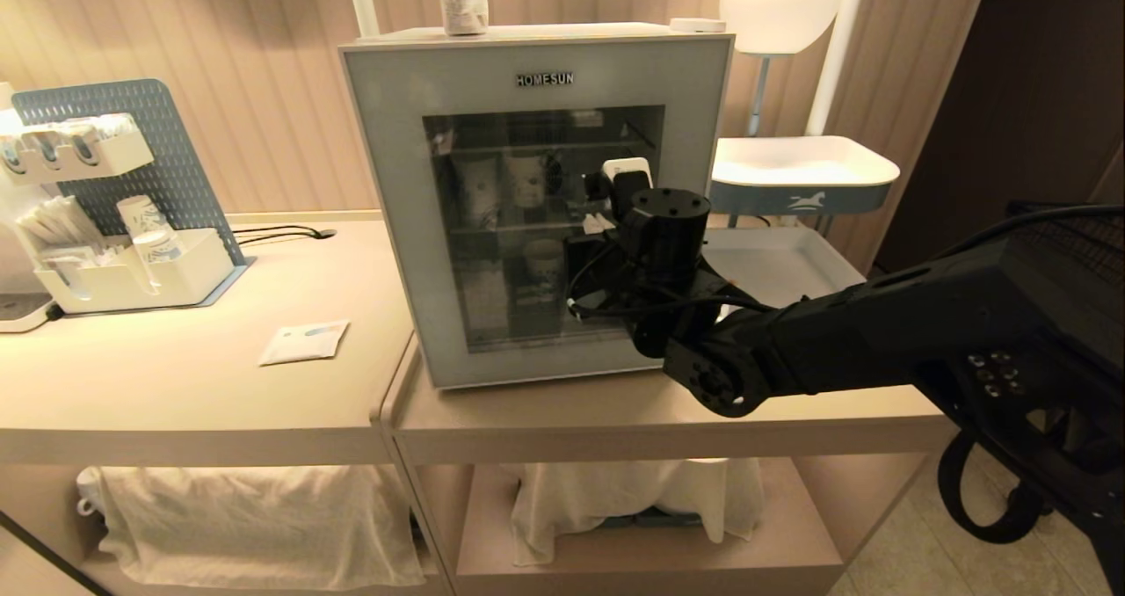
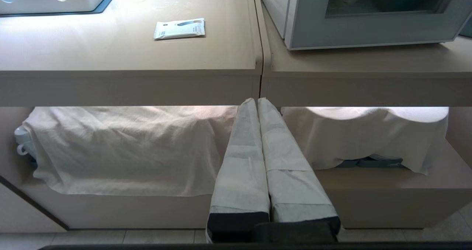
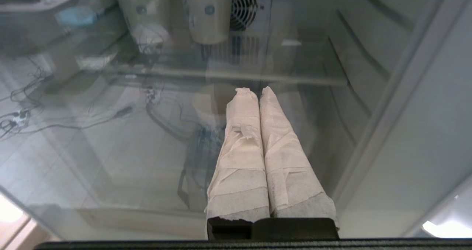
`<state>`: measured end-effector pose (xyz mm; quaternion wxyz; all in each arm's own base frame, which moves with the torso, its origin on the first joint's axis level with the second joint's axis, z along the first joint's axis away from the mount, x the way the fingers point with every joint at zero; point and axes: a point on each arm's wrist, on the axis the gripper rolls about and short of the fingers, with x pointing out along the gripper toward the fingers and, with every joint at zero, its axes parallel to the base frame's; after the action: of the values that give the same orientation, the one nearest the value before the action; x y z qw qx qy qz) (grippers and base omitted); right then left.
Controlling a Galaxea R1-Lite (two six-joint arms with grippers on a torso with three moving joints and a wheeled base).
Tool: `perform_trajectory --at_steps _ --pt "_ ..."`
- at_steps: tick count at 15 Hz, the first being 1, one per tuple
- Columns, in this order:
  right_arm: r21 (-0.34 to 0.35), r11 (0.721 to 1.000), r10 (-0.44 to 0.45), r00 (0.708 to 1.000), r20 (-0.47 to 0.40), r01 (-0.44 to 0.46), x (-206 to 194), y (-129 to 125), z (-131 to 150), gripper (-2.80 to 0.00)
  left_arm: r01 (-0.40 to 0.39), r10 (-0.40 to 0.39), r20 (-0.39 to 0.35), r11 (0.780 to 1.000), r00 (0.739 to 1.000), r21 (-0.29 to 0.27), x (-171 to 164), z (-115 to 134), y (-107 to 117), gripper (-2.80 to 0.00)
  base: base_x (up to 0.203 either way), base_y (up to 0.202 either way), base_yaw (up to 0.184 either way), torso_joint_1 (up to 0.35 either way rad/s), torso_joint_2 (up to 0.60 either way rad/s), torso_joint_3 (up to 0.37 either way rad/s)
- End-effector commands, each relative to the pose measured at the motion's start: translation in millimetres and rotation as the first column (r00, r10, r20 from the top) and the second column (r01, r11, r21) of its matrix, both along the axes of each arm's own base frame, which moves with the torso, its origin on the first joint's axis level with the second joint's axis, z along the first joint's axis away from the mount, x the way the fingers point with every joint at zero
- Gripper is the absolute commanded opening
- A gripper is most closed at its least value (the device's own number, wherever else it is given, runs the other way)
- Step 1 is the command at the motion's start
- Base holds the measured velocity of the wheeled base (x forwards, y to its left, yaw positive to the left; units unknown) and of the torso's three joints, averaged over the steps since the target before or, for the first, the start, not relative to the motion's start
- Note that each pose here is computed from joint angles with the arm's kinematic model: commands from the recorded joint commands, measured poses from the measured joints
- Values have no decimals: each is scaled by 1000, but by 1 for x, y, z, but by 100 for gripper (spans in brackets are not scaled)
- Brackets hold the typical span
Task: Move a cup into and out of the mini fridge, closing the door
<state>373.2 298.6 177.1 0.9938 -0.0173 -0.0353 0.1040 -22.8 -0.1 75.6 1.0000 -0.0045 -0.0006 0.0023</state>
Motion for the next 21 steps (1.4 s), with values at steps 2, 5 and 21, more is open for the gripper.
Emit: perform_trajectory --at_steps 2,5,21 --pt "-5 1000 -18 1000 5 18 15 2 -7 -280 -1 1 -1 1000 1000 0 0 0 0 -280 0 0 0 0 0 0" --pt "-15 999 -29 1000 -4 29 28 6 -17 -280 -1 1 -1 1000 1000 -2 0 0 0 -280 0 0 0 0 0 0" --pt "99 943 -328 934 144 316 -174 -170 132 -280 0 0 -1 1000 1000 -2 0 0 0 -280 0 0 0 0 0 0"
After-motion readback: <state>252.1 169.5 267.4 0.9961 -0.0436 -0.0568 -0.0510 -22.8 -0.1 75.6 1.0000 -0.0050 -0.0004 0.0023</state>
